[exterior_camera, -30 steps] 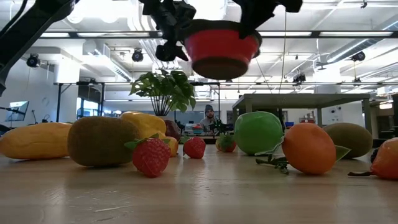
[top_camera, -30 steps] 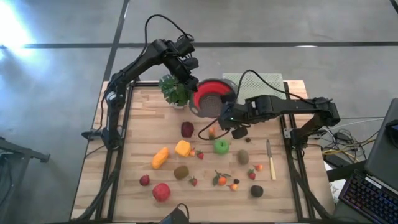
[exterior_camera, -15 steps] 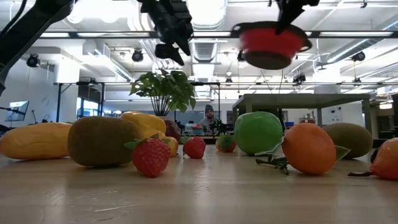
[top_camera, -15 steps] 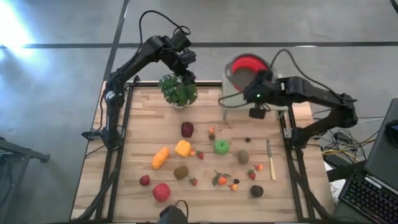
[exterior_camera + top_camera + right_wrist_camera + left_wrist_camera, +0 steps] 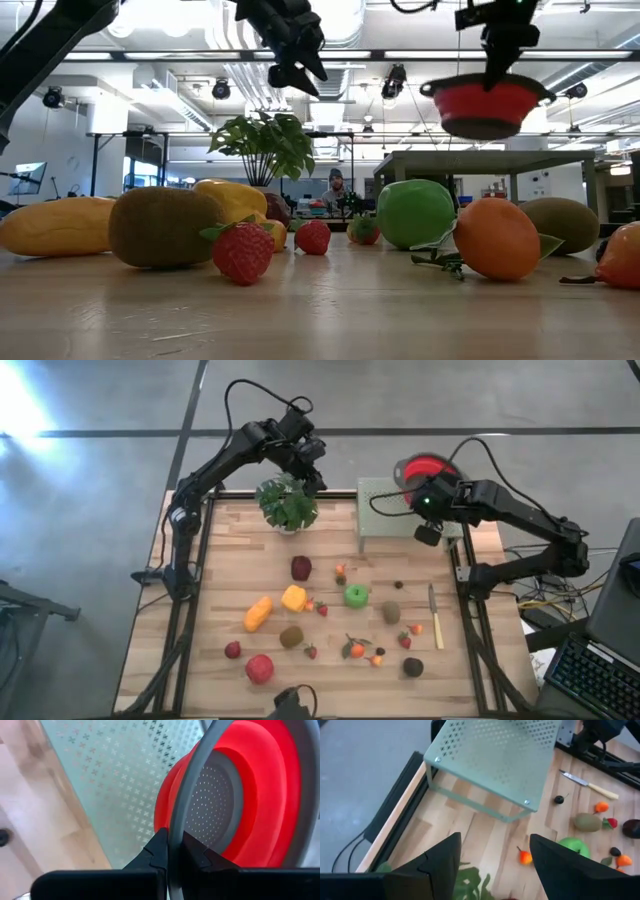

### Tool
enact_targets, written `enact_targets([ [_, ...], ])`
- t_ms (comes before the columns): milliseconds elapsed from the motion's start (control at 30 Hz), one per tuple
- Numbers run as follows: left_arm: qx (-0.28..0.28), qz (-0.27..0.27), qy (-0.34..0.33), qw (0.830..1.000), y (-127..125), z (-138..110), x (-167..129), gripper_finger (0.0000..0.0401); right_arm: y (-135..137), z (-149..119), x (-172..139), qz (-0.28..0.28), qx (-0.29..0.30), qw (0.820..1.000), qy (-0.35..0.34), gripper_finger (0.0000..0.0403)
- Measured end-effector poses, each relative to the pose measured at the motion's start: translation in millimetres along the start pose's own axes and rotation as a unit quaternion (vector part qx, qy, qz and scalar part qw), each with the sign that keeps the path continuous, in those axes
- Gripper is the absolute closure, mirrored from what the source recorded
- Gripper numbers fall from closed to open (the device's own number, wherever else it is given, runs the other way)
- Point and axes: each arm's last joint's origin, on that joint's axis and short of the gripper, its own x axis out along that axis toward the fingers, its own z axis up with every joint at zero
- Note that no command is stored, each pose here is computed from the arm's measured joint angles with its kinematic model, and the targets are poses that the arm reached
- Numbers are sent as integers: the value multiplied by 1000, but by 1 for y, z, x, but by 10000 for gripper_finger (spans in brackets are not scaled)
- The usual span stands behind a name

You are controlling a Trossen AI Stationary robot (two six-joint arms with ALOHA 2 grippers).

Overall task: Pick & Place Fruit
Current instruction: Put the red strainer bowl on the shelf, then put the red cherry into the red strainer bowl on the shelf

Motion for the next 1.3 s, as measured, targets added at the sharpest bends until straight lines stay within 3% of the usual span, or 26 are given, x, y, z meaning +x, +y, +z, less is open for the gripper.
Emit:
enact_targets([
  [433, 53, -11, -48, 997, -18, 10, 10, 160, -2, -25, 22, 6, 22, 999, 38, 390],
  [867, 61, -7, -70, 996, -18, 14, 12, 160, 1, -18, 39, 14, 5, 998, 56, 389],
  [1100, 61, -7, -71, 996, -18, 14, 12, 160, -1, -16, 35, 20, 17, 999, 45, 331],
  [1300, 61, -6, -71, 996, -17, 14, 12, 160, -5, -12, 21, 59, 22, 998, 14, 277],
])
